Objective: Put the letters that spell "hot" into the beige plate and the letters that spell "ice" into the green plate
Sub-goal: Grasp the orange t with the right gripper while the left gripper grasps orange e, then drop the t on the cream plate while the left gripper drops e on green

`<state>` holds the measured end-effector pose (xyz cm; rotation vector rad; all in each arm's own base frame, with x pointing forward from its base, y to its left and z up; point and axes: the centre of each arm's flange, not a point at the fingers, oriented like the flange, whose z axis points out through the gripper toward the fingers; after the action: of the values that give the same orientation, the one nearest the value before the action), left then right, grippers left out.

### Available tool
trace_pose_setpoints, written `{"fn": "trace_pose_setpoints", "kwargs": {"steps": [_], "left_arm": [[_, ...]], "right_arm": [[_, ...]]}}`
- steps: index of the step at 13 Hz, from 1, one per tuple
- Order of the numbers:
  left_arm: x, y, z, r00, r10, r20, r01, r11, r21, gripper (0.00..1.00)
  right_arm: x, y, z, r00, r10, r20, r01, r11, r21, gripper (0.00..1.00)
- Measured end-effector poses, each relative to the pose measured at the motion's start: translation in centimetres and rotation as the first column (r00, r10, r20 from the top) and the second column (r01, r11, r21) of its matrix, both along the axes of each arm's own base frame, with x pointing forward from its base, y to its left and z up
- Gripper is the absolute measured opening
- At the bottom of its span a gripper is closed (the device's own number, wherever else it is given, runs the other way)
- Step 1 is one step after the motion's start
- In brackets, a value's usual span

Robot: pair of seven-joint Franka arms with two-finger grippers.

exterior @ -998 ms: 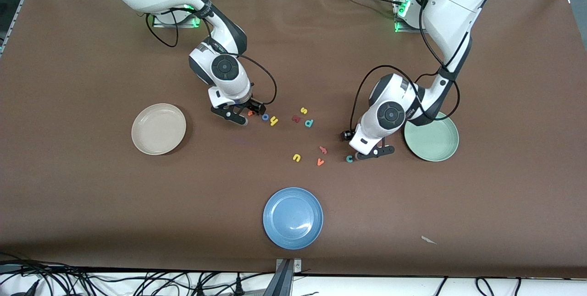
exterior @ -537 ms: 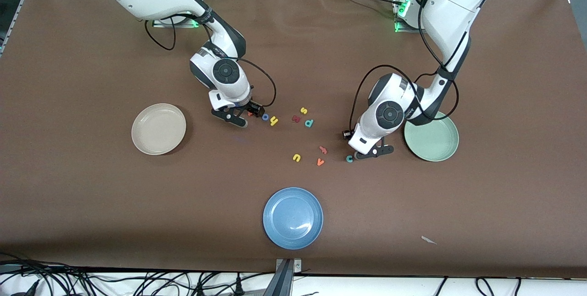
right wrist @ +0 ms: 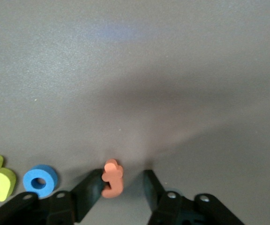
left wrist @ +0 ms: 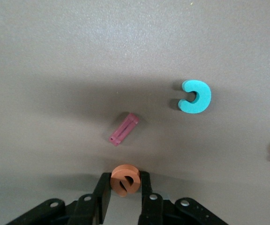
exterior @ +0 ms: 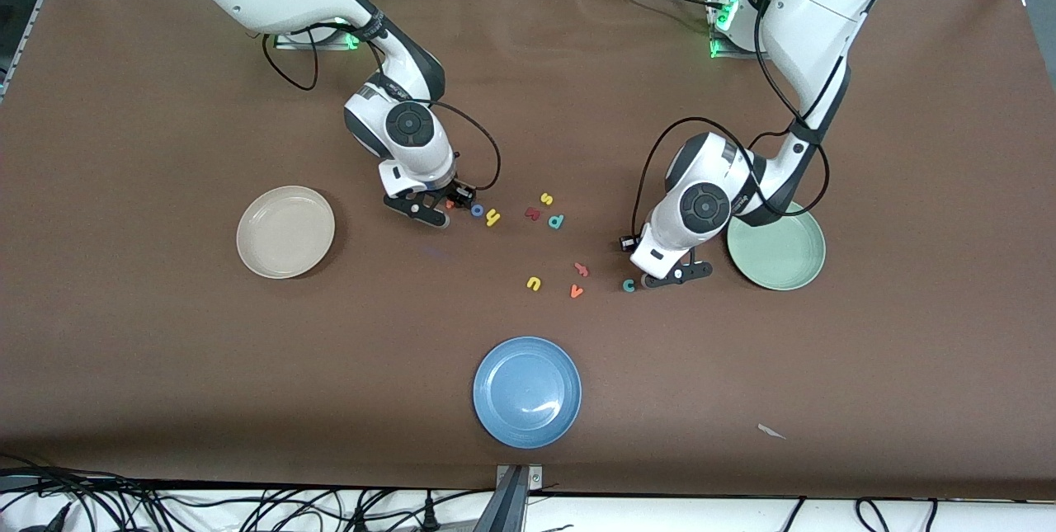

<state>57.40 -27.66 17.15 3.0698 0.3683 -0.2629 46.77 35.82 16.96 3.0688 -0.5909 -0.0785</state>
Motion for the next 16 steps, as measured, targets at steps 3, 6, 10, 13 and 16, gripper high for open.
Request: {"fn": "trace_pose_setpoints", "kwargs": {"steps": [3, 6, 10, 13, 16], "left_arm": [[0.0, 0.0, 0.0, 1.0, -0.001, 0.0, 0.001, 1.0, 0.001, 0.29], [0.7, 0.5, 1.2, 1.0, -0.011, 0.018, 0.011, 1.0, 0.003, 0.29], [2.6, 5.3, 7.7, 0.996, -0.092, -0.02, 0.093, 0.995, 0.022, 0.29], [3.4, 12.2, 10.2, 0.979, -0.188, -0.081, 0.19, 0.982, 0.008, 0.29], [3.4, 19.1, 8.3, 0.958, -0.256, -0.127, 0.254, 0.967, -0.029, 0.29]], "right_arm": [[0.0, 0.1, 0.1, 1.0, -0.006, 0.001, 0.006, 1.0, 0.0, 0.26], [0.0, 0.1, 0.1, 1.0, -0.006, 0.002, 0.006, 1.0, -0.001, 0.26], [0.8, -0.2, 1.7, 1.0, 0.002, 0.022, -0.002, 1.0, -0.022, 0.26], [2.1, -2.2, 5.6, 0.997, 0.064, 0.04, -0.06, 0.994, -0.092, 0.26], [4.7, -8.6, 8.8, 0.985, 0.172, 0.003, -0.17, 0.975, -0.142, 0.26]]}}
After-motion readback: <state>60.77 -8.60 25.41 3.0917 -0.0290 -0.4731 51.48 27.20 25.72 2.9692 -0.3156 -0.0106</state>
